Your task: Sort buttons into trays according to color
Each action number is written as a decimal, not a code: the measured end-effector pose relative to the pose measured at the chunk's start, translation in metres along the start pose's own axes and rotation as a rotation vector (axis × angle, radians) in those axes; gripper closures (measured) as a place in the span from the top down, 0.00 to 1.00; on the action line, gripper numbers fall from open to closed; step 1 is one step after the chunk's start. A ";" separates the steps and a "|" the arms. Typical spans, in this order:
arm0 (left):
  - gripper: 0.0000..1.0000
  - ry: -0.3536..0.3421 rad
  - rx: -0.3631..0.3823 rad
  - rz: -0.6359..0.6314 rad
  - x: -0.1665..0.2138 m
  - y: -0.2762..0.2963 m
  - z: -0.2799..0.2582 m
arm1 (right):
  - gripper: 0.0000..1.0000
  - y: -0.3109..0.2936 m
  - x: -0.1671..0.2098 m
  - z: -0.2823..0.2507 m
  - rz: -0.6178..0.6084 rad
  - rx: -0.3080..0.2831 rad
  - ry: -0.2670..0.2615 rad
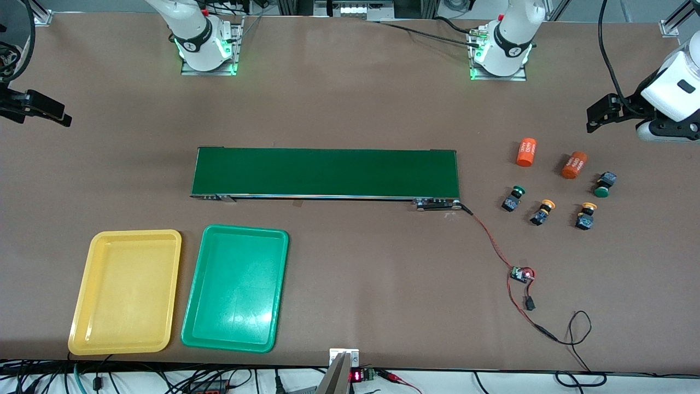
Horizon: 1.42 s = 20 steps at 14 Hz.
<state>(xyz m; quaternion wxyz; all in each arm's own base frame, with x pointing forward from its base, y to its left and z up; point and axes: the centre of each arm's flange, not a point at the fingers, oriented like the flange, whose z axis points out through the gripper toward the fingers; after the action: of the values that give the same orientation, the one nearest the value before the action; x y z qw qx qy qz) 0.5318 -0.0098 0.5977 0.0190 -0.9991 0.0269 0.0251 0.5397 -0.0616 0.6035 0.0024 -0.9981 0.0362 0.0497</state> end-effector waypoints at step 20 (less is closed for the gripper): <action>1.00 -0.200 -0.014 -0.034 0.013 -0.026 0.046 | 1.00 0.001 0.001 0.003 0.022 0.000 -0.010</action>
<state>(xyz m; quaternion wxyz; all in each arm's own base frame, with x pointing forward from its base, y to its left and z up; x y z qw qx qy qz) 0.5438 0.0177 0.5523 0.0151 -0.9921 0.0075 0.1243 0.5402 -0.0622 0.6005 0.0022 -0.9974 0.0472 0.0548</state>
